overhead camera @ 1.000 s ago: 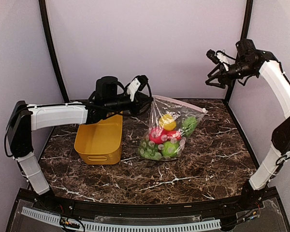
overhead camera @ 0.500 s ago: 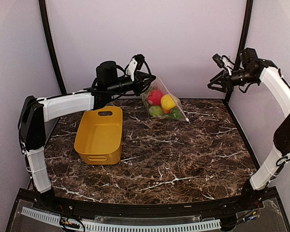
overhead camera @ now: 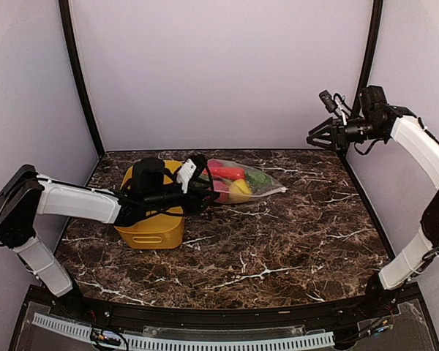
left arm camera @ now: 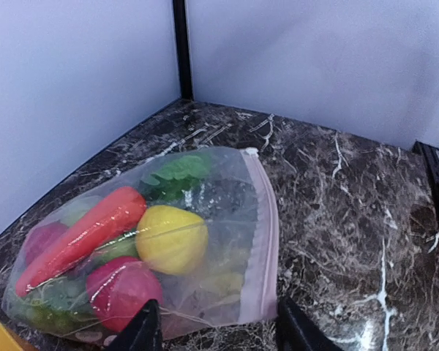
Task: Place the food in the zip-top bag and seal the zipper
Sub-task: Place the zipper food storage bag at the center of the board, then reset both arms
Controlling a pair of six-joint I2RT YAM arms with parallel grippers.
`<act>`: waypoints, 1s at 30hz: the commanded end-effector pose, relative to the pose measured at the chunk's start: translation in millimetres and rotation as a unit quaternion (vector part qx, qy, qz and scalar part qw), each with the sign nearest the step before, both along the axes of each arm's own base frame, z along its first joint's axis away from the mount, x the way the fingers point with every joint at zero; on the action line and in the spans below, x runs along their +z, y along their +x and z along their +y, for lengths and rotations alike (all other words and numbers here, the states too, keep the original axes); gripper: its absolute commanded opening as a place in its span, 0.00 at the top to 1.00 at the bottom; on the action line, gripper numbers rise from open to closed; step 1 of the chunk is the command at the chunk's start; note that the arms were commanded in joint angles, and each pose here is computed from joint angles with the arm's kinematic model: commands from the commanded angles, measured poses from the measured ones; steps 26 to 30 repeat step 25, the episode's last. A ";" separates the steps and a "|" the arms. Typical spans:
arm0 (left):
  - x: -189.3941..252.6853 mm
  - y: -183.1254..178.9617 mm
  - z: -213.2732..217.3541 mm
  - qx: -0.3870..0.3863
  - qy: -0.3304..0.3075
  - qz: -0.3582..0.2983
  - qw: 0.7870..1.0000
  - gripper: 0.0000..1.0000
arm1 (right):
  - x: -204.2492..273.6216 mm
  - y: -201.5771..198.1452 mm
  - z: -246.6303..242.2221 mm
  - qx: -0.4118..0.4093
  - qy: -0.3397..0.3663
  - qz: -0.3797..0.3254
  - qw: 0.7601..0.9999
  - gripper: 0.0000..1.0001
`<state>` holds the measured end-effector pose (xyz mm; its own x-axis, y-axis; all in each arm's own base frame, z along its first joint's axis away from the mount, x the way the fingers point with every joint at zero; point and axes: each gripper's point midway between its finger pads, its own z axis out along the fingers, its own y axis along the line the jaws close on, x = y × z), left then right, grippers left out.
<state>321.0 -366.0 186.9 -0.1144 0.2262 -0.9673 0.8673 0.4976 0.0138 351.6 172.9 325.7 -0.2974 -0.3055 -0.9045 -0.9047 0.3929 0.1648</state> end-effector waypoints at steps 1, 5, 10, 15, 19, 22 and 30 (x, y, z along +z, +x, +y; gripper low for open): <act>49.3 -11.7 38.6 0.069 0.027 -0.089 0.993 0.37 | 30.3 -11.1 1.2 -0.007 0.019 -0.034 0.999 0.48; 79.8 -19.6 72.0 0.126 0.044 -0.107 0.985 0.03 | 41.0 -6.9 -9.2 -0.063 0.005 -0.048 0.997 0.41; 122.4 -26.3 113.9 0.193 0.062 -0.110 0.973 0.01 | 57.4 8.4 -34.8 -0.184 -0.004 -0.083 0.979 0.21; 159.2 -5.6 167.8 0.324 0.101 -0.093 0.936 0.01 | 80.7 23.2 -64.9 -0.313 0.033 -0.083 0.946 0.04; 178.4 10.8 210.5 0.403 0.114 -0.046 0.907 0.01 | 80.6 30.1 -82.3 -0.367 0.030 -0.088 0.926 0.04; 170.5 16.5 221.3 0.427 0.113 -0.048 0.896 0.01 | 72.1 31.0 -83.2 -0.366 0.023 -0.090 0.926 0.06; 150.3 20.5 220.1 0.417 0.109 -0.051 0.901 0.01 | 58.3 29.7 -76.3 -0.346 0.027 -0.079 0.934 0.06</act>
